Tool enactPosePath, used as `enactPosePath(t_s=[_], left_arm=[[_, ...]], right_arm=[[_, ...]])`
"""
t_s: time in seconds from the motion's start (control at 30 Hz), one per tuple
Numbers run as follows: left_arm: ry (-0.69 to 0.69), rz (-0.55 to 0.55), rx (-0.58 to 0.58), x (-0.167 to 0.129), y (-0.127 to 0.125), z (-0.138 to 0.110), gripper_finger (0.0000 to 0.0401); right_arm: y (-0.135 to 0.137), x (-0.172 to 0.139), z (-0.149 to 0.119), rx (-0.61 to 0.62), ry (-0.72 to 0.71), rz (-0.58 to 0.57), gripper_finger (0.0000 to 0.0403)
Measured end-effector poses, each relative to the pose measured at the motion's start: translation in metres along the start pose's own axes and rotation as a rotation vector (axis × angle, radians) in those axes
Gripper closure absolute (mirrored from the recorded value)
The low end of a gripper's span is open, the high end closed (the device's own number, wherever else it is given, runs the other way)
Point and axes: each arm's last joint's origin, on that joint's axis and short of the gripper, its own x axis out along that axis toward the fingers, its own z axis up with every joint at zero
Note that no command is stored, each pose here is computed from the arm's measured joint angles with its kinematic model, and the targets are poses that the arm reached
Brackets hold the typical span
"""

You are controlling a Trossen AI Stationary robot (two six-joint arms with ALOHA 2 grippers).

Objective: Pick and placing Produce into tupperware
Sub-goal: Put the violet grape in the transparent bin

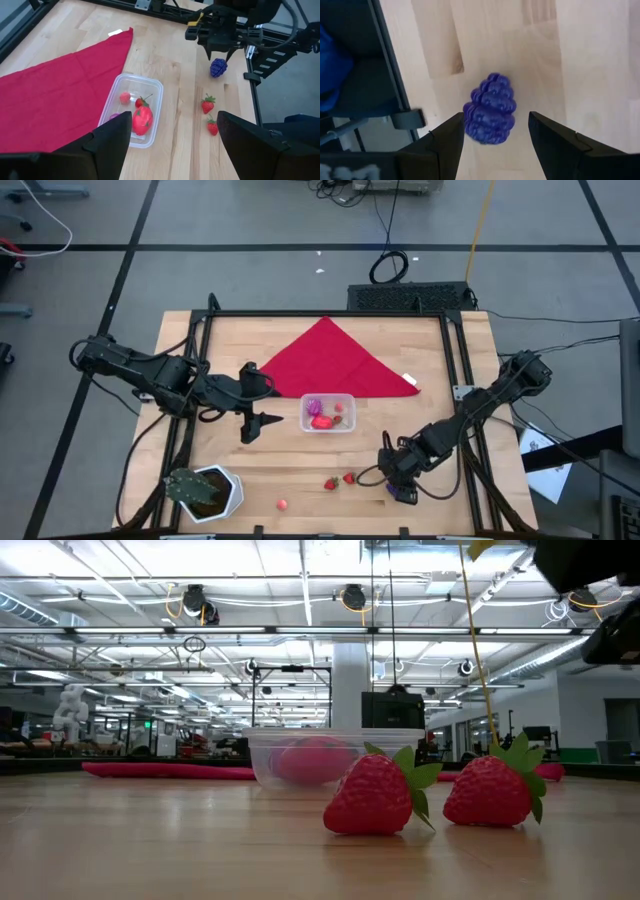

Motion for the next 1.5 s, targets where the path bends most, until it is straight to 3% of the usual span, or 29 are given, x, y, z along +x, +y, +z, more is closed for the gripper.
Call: enactPosePath(t_s=[0.23,0.4,0.7,1.0,1.5], left_arm=[[0.000,0.000,-0.001,0.000,0.000,0.000,0.0105],[-0.001,0.000,-0.021,0.000,0.000,0.000,0.0105],[-0.001,0.000,-0.019,0.000,0.000,0.000,0.0105],[-0.001,0.000,-0.018,0.000,0.000,0.000,0.0105],[-0.001,0.000,-0.016,0.000,0.000,0.000,0.0105]], right_arm=[[0.023,-0.017,-0.012,-0.039,-0.084,-0.134,0.0193],[0.029,-0.021,-0.016,0.012,-0.101,-0.147,0.0193],[0.030,0.010,-0.012,0.043,-0.025,-0.172,0.0193],[0.034,0.013,-0.009,0.039,-0.048,-0.142,0.0193],[0.028,0.038,-0.007,0.045,0.012,-0.213,0.0193]])
